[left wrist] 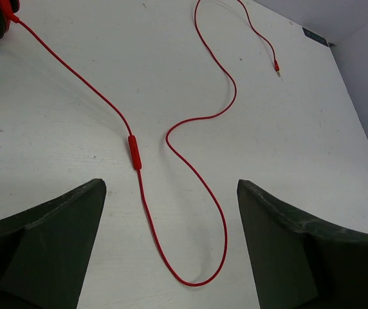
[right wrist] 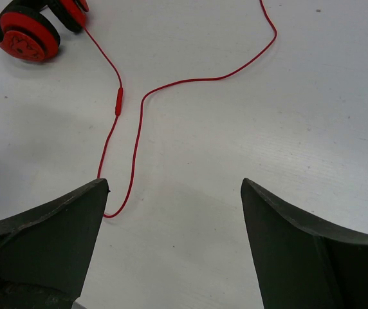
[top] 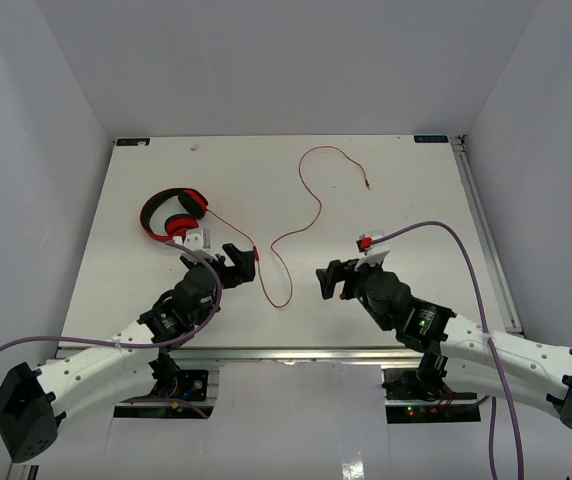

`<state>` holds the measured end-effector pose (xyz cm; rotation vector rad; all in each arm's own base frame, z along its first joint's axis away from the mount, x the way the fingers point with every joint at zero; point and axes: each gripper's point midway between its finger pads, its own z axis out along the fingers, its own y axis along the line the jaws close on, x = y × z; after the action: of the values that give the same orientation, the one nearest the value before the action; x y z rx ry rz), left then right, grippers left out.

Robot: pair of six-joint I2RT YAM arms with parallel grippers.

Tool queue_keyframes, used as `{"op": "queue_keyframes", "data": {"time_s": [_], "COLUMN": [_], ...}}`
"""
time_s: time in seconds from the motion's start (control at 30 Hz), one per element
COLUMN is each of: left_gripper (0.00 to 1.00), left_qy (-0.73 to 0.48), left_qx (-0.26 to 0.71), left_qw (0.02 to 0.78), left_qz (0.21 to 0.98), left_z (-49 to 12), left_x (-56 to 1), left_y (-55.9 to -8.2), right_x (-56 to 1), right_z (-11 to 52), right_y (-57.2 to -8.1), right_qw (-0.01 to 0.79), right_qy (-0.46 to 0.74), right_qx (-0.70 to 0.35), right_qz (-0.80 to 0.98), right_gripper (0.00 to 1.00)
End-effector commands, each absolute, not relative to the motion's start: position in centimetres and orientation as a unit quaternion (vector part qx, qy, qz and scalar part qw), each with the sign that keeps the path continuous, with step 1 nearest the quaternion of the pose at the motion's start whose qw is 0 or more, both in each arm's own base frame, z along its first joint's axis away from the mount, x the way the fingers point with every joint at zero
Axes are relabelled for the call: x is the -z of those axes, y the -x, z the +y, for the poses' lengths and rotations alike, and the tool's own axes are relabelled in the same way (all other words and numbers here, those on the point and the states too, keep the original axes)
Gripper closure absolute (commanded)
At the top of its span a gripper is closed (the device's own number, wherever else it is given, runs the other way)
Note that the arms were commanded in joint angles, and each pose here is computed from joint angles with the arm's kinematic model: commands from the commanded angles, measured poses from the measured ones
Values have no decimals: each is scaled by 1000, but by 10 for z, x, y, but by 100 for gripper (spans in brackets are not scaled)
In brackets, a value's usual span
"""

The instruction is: Wrap the headphones

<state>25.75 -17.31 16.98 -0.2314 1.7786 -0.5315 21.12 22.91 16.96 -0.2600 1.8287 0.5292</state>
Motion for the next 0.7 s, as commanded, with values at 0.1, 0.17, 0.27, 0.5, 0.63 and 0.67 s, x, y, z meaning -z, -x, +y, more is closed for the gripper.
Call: {"op": "queue_keyframes", "data": {"time_s": [0.1, 0.17, 0.27, 0.5, 0.63, 0.67], "left_gripper": [6, 6, 6, 6, 7, 7], "left_qy": [113, 114, 112, 118, 133, 135], "left_qx": [238, 236, 233, 217, 199, 182], "left_qw": [603, 603, 602, 594, 573, 571], "left_qz": [753, 753, 756, 766, 783, 789], "left_z": [-174, -173, -174, -173, -178, -177], "left_x": [-187, -187, -186, -181, -175, -175], "left_y": [-261, -261, -262, -265, -271, -275], "right_x": [-198, -199, -199, -198, -202, -204], "right_z": [232, 232, 231, 232, 235, 236], "right_y": [-214, -214, -214, -214, -212, -210], "right_qw": [591, 593, 593, 591, 587, 587], "right_qy": [86, 84, 83, 83, 85, 87], "right_qx": [-249, -251, -251, -251, -261, -267], "right_qz": [762, 761, 761, 762, 761, 760], "right_gripper": [10, 10, 10, 10, 10, 10]}}
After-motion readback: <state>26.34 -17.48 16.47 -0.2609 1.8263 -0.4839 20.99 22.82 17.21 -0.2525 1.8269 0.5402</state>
